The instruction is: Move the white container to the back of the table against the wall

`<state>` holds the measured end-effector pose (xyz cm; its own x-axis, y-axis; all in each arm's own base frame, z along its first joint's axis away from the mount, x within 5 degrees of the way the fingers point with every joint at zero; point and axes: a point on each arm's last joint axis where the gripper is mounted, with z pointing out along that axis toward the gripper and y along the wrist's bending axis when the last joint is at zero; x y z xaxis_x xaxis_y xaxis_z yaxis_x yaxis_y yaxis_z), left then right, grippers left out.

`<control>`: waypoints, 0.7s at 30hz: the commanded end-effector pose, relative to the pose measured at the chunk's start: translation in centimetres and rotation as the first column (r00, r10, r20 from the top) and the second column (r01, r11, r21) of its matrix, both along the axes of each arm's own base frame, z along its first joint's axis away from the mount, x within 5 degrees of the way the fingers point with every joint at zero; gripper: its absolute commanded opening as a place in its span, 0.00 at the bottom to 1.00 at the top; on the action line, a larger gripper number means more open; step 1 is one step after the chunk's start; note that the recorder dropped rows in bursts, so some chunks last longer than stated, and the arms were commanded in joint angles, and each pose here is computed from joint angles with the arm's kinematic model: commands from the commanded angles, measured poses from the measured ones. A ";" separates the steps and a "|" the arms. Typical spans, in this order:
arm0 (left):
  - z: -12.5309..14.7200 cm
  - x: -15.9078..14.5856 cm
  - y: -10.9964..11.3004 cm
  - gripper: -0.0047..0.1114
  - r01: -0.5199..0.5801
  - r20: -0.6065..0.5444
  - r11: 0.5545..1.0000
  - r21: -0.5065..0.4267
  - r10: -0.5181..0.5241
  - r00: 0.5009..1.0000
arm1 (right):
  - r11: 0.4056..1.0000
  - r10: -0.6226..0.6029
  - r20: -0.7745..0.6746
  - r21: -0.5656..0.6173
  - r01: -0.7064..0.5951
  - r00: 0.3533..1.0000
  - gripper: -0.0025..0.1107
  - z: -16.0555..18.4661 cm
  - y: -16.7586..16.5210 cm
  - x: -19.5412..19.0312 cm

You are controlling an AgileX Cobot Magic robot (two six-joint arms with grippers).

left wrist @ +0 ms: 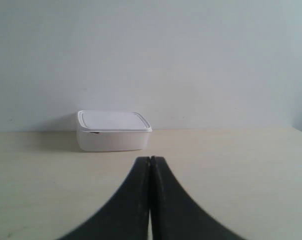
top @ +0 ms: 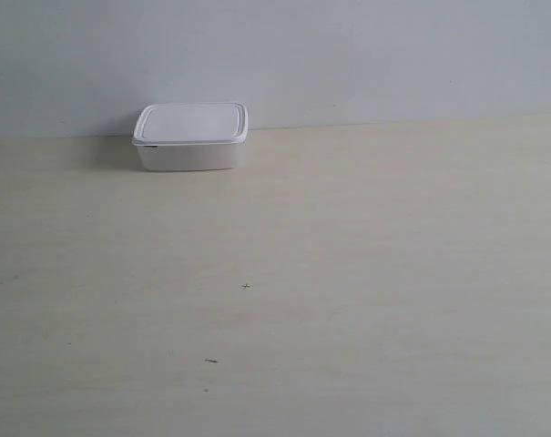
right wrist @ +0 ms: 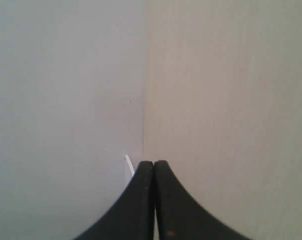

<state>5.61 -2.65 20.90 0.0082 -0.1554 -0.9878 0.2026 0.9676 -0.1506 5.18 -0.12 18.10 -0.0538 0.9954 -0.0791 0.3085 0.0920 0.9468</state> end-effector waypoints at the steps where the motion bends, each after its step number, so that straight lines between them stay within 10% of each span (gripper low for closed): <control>1: 0.1 0.0 0.0 0.04 0.001 0.008 1.000 -0.003 -0.001 1.000 | 1.000 -0.007 0.018 -0.008 0.007 1.000 0.02 0.1 -0.1 0.0; 15: 0.6 0.0 0.3 0.04 -0.026 0.043 0.993 -0.113 0.031 0.999 | 1.000 -0.007 0.018 -0.008 0.007 1.000 0.02 0.1 -0.1 0.0; 18: 2.0 -0.2 1.3 0.04 -0.062 0.164 0.939 -0.339 0.124 0.979 | 1.000 -0.007 0.018 -0.008 0.007 1.000 0.02 0.1 -0.1 0.0; 21: 3.7 -0.8 1.4 0.04 -0.060 0.377 0.970 -0.236 0.148 0.914 | 1.000 -0.007 0.018 -0.008 0.007 1.000 0.02 0.1 -0.1 0.0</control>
